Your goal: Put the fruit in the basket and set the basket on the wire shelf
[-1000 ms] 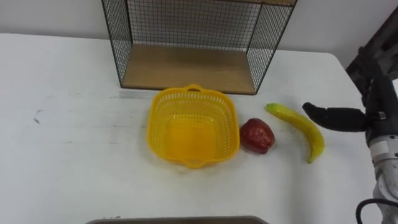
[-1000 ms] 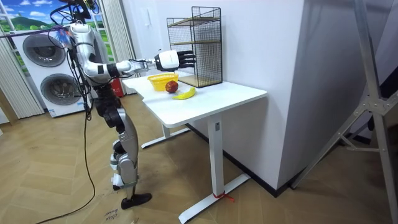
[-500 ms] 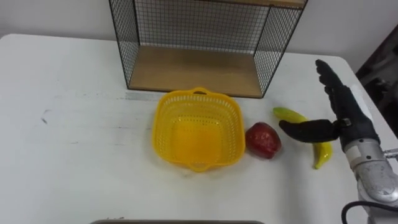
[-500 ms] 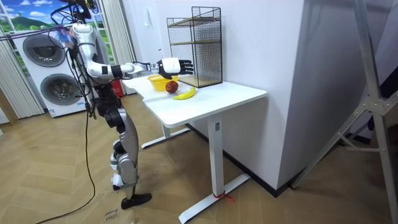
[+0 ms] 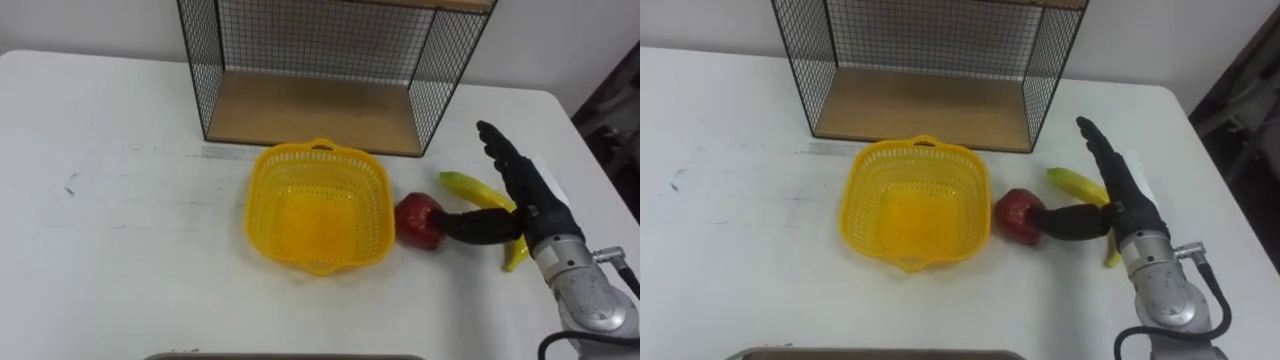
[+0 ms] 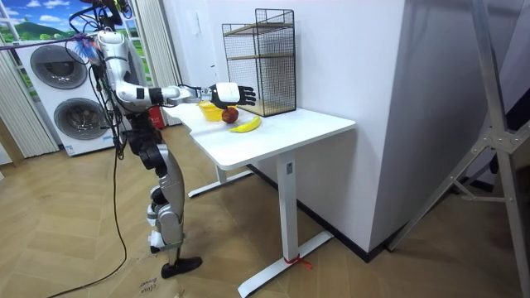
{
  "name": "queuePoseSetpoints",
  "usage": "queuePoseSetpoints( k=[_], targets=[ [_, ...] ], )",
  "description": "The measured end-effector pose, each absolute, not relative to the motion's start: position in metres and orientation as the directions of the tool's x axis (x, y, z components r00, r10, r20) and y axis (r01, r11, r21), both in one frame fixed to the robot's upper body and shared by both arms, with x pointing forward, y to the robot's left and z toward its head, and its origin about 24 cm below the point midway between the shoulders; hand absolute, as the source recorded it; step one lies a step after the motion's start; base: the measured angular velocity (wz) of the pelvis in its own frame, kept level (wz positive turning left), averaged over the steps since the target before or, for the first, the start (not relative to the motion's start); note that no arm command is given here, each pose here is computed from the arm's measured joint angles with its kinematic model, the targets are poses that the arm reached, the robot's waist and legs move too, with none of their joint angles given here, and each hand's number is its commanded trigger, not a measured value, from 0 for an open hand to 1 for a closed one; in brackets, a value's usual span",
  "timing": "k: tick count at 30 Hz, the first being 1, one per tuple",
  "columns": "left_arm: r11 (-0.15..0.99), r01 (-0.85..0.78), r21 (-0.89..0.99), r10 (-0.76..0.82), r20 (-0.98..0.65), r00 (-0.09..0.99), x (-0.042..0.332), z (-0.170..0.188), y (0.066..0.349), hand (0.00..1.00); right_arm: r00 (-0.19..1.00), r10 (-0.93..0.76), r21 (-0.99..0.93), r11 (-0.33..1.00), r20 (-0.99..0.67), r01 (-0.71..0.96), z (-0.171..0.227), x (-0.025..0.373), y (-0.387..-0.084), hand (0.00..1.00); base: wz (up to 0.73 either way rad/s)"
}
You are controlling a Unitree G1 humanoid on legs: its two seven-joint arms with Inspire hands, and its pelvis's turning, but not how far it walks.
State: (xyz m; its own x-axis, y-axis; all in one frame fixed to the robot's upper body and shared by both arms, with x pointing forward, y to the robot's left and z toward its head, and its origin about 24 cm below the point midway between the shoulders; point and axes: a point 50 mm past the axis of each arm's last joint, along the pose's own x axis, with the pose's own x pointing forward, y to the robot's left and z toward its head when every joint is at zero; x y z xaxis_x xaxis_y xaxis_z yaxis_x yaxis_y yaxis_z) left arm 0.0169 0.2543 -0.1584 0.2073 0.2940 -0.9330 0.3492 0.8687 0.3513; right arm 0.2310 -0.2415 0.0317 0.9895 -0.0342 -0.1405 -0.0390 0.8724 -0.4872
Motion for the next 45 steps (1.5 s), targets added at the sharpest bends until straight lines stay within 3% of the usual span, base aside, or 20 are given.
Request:
queuePoseSetpoints(
  k=[45],
  targets=[
    [0.849,0.375,0.372,0.293,-0.922,0.251,0.027,-0.156,0.254,0.0,0.974,0.095,-0.455,0.872,-0.204,-0.18,0.021,0.23,-0.219,0.0,0.0]
  ],
)
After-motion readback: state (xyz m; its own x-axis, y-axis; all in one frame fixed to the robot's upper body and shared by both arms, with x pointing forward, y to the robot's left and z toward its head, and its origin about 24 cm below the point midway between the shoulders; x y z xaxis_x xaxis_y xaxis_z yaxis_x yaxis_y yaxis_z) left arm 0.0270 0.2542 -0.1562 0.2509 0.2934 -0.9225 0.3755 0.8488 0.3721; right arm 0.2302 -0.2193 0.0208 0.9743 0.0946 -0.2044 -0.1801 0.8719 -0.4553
